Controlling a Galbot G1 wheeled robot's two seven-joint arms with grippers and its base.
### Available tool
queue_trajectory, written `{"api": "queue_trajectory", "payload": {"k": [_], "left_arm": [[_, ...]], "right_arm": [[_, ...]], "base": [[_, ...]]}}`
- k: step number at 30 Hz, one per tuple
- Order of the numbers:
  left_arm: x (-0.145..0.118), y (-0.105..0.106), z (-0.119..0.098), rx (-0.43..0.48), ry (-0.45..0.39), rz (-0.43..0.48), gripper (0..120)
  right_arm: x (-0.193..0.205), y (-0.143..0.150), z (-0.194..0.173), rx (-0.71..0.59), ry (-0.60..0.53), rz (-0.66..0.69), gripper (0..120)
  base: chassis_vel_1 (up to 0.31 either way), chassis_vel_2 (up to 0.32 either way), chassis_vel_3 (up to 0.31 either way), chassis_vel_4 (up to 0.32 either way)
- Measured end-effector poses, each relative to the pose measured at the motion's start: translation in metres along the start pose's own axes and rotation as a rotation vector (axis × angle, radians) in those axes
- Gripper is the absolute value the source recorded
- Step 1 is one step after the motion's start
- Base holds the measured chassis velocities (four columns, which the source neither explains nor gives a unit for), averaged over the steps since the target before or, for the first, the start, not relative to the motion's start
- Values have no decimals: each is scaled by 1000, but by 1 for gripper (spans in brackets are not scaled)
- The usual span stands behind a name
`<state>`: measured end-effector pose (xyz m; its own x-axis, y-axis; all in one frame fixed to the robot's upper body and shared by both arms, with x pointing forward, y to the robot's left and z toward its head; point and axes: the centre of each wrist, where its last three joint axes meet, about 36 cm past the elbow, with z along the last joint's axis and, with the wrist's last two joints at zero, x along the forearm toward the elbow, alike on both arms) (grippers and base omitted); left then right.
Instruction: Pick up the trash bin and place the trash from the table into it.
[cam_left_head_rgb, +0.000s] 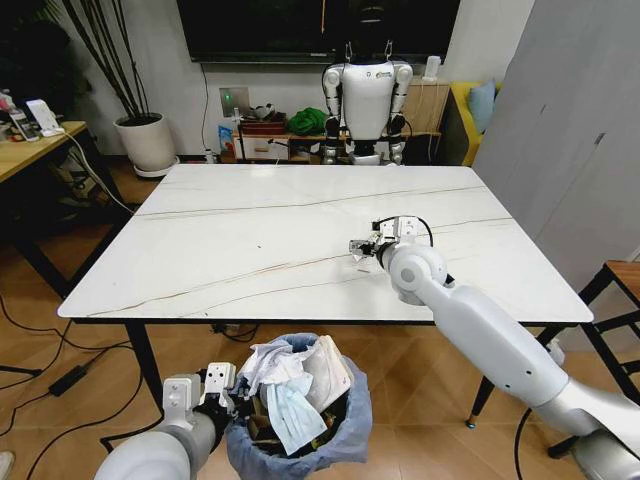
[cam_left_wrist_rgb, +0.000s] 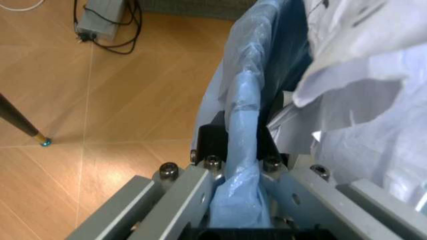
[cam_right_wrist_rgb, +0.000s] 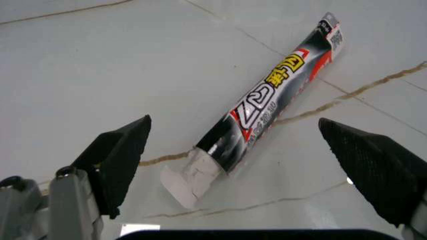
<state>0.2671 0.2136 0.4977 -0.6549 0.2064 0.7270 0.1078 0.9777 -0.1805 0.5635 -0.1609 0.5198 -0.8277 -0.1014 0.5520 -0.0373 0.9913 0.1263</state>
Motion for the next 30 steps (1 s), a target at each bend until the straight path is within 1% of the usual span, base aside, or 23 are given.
{"api": "queue_trajectory", "payload": {"k": [5, 8, 12, 15, 19, 26, 27, 28, 29, 30], "left_arm": [[-1, -1, -1, 3, -2, 3, 0], [-1, 0, -1, 4, -5, 0, 0], [0, 1, -2, 6, -8, -1, 0], [0, 0, -2, 6, -10, 2, 0], [0, 1, -2, -2, -18, 6, 0], [0, 2, -3, -5, -24, 15, 0], [0, 2, -3, -5, -24, 15, 0], [0, 2, -3, -5, -25, 15, 0], [0, 2, -3, -5, -25, 15, 0], [0, 2, -4, -5, -26, 16, 0]], "right_arm": [[-20, 20, -11, -17, 23, 7, 86], [-26, 24, -10, -14, 31, 10, 85], [-32, 22, -7, -6, 39, 28, 84], [-35, 16, -3, 11, 41, 31, 80], [-38, 10, 5, 48, 35, 41, 79], [-40, 9, 14, 69, 27, 54, 75], [-40, 9, 15, 69, 27, 55, 74], [-40, 9, 16, 69, 27, 56, 69], [-40, 8, 16, 69, 27, 58, 68], [-40, 7, 17, 70, 28, 61, 62]], "base": [[0, 0, 0, 0], [0, 0, 0, 0], [0, 0, 0, 0], [0, 0, 0, 0], [0, 0, 0, 0], [0, 0, 0, 0], [0, 0, 0, 0], [0, 0, 0, 0], [0, 0, 0, 0], [0, 0, 0, 0]]}}
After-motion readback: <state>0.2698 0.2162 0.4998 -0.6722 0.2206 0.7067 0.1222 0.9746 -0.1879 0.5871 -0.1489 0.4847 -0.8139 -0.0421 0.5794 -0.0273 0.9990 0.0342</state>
